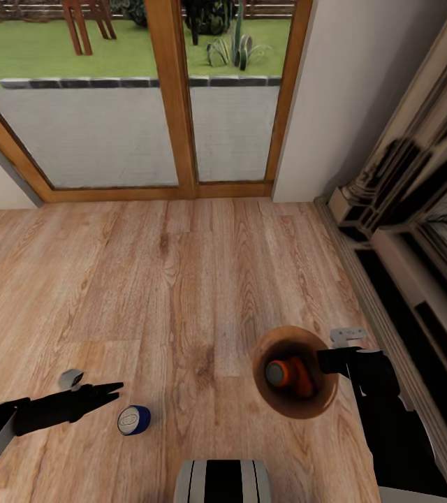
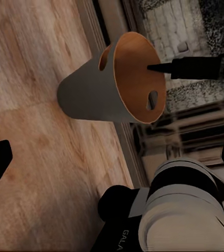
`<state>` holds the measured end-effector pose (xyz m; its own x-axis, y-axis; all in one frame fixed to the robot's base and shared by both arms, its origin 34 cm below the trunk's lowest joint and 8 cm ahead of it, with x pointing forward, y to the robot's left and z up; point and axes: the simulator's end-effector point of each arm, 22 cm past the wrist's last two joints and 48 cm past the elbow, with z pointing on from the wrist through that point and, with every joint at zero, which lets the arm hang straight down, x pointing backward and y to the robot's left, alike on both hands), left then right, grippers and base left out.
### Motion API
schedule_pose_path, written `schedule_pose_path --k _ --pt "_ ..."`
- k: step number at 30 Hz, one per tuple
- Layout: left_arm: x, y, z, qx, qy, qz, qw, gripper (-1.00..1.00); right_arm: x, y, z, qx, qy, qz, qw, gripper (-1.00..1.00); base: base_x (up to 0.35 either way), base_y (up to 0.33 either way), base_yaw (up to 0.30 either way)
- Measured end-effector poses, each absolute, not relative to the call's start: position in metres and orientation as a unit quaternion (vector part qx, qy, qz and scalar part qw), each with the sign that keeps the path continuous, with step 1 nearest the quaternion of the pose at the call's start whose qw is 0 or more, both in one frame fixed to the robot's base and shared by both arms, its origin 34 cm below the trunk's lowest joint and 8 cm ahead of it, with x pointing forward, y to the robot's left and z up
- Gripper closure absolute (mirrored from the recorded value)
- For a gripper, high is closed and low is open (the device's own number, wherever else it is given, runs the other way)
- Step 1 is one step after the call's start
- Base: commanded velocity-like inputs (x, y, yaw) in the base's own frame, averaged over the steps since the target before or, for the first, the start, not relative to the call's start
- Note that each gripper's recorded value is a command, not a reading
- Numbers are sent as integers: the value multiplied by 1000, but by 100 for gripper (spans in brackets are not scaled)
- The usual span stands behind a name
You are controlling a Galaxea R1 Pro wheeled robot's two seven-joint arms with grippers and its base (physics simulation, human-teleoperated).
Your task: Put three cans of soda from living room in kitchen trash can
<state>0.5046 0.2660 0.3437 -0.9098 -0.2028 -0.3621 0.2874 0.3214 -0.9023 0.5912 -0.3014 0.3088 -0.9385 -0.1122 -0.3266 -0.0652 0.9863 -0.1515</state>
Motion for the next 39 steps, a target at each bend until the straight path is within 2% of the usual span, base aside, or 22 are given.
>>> schedule_pose_path --k 9,14,19,21,23,29,39 --pt "501 263 353 31 771 -601 208 -100 591 -304 309 -47 982 -75 168 100 0 0 0" --pt "499 262 357 34 765 -608 208 -100 593 -288 308 -35 983 -38 174 100 0 0 0" --pt "502 261 349 22 776 -597 203 -100 592 -299 309 -43 982 -62 172 100 0 0 0" --pt "515 280 284 -45 862 -476 167 -100 592 -296 308 -40 983 -55 172 100 0 0 0" --pt "529 289 251 -65 911 -378 154 -100 592 -292 308 -38 983 -47 173 100 0 0 0" --pt "553 296 220 -80 968 -188 142 -100 592 -296 309 -41 983 -56 173 100 0 0 0" --pt "538 310 194 -109 986 -61 114 -100 592 -295 308 -41 983 -54 173 100 0 0 0"
